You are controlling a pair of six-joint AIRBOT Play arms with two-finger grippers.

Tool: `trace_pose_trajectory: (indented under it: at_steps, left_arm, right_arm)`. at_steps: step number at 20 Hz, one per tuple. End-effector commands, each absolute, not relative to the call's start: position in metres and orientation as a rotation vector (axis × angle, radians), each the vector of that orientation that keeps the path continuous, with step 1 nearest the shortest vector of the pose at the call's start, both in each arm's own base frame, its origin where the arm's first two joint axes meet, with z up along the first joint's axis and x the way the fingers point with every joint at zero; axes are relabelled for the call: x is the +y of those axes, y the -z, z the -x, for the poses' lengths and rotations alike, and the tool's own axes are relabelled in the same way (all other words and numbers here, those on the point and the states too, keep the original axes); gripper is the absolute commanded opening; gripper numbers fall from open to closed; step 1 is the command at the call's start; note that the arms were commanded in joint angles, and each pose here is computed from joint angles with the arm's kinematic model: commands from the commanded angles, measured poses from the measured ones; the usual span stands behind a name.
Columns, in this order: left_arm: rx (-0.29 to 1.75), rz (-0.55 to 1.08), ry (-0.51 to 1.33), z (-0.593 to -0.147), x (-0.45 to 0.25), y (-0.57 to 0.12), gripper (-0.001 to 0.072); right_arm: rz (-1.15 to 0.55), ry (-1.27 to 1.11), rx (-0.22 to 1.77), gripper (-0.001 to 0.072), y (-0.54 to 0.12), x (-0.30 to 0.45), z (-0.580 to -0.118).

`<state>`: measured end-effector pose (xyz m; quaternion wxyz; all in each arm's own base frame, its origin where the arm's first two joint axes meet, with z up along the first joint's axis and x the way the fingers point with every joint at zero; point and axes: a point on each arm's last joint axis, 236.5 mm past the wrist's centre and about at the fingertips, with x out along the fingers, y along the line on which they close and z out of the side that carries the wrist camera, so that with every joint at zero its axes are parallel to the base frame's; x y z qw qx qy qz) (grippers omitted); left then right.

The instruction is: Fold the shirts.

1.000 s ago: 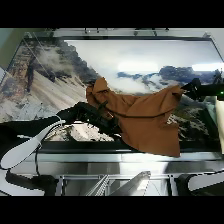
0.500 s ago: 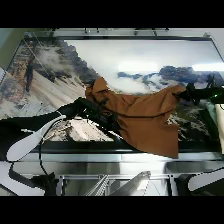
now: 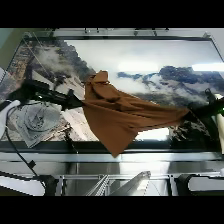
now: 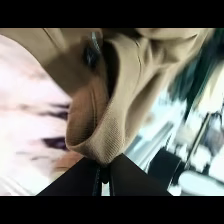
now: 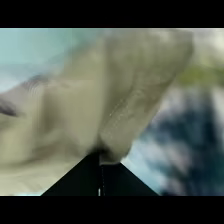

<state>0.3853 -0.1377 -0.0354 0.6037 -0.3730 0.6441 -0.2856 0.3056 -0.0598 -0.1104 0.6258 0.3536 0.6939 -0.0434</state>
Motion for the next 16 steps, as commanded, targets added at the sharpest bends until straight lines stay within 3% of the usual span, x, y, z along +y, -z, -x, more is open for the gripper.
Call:
trace_pose_trajectory:
  at_steps: [1,2,3,4,7,10,12,13,14,15,16]
  left_arm:
    - [1.424,0.894,0.607,-0.408,-0.066,0.006,0.0014]
    - [1.432,0.897,0.626,-0.407,-0.061,0.001,0.0013]
    - [1.45,0.897,0.649,-0.404,-0.06,-0.002,0.0013]
    - [1.471,0.898,0.671,-0.398,-0.062,-0.004,0.0013]
    - [1.547,0.902,0.748,-0.376,-0.067,-0.014,0.0014]
    - [1.58,0.913,0.78,-0.365,-0.064,-0.019,0.0017]
    - [1.595,0.918,0.786,-0.361,-0.06,-0.021,0.0351]
    - [1.616,0.9,0.766,-0.356,-0.054,-0.017,0.0467]
    - [1.648,0.855,0.727,-0.351,-0.048,-0.009,0.0631]
    - [1.688,0.787,0.665,-0.344,-0.037,0.001,0.0719]
    - [1.708,0.72,0.593,-0.341,-0.024,0.012,0.072]
  right_arm:
    - [-0.818,0.152,1.627,0.0021,0.1,-0.032,-0.242]
    - [-0.833,0.144,1.613,0.0125,0.096,-0.024,-0.235]
    - [-0.845,0.122,1.6,0.0433,0.091,-0.017,-0.233]
    - [-0.84,0.098,1.603,0.0677,0.085,-0.013,-0.23]
    - [-0.825,0.091,1.619,0.0678,0.065,-0.019,-0.217]
    - [-0.867,0.134,1.483,0.0679,0.053,-0.036,-0.234]
    - [-0.88,0.124,1.399,0.0679,0.052,-0.044,-0.251]
    - [-0.903,0.099,1.388,0.0679,0.052,-0.041,-0.255]
    - [-0.924,0.059,1.382,0.0679,0.053,-0.035,-0.261]
    - [-0.945,0.014,1.371,0.0679,0.055,-0.029,-0.268]
    - [-0.974,-0.021,1.35,0.0678,0.057,-0.025,-0.277]
